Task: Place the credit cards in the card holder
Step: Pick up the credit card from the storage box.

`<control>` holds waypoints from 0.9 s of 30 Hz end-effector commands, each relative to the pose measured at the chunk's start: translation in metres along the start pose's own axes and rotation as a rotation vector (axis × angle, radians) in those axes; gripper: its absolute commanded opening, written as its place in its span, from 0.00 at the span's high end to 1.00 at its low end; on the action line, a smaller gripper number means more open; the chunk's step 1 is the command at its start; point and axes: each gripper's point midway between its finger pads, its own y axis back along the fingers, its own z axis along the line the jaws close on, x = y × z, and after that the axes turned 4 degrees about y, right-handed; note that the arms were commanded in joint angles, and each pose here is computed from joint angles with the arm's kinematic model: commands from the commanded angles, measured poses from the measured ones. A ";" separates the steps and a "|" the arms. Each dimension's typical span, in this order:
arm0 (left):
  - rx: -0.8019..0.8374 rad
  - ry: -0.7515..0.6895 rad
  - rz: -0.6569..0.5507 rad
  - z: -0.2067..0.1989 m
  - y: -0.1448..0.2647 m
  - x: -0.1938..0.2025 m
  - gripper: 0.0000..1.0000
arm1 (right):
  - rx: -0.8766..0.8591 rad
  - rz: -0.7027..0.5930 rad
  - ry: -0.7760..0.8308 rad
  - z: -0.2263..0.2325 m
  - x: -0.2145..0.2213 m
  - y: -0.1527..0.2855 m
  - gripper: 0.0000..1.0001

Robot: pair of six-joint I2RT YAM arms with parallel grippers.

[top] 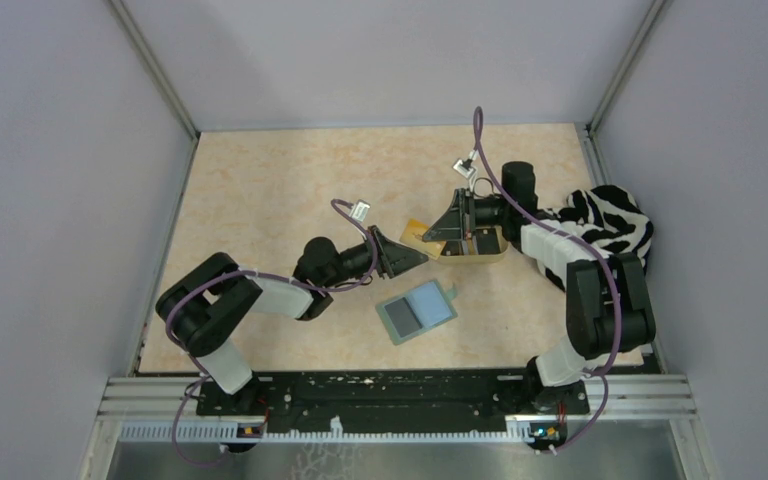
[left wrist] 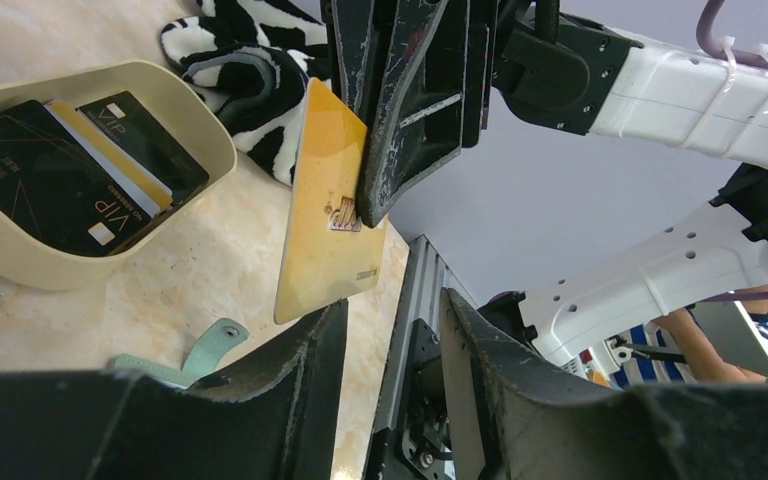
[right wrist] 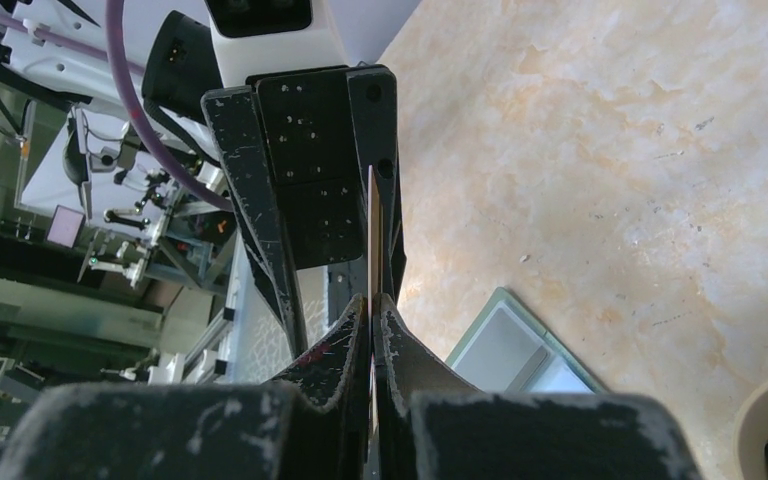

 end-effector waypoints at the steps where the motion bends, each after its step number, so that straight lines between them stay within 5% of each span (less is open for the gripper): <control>1: 0.022 -0.018 -0.083 -0.010 -0.002 -0.018 0.54 | -0.054 0.036 0.044 0.010 -0.001 -0.007 1.00; 21: -0.088 0.003 -0.142 0.001 0.010 -0.026 0.58 | -0.058 0.038 0.048 0.013 -0.001 -0.007 1.00; 27: -0.073 -0.012 -0.153 -0.001 0.010 -0.029 0.93 | -0.057 0.038 0.055 0.013 -0.001 -0.007 1.00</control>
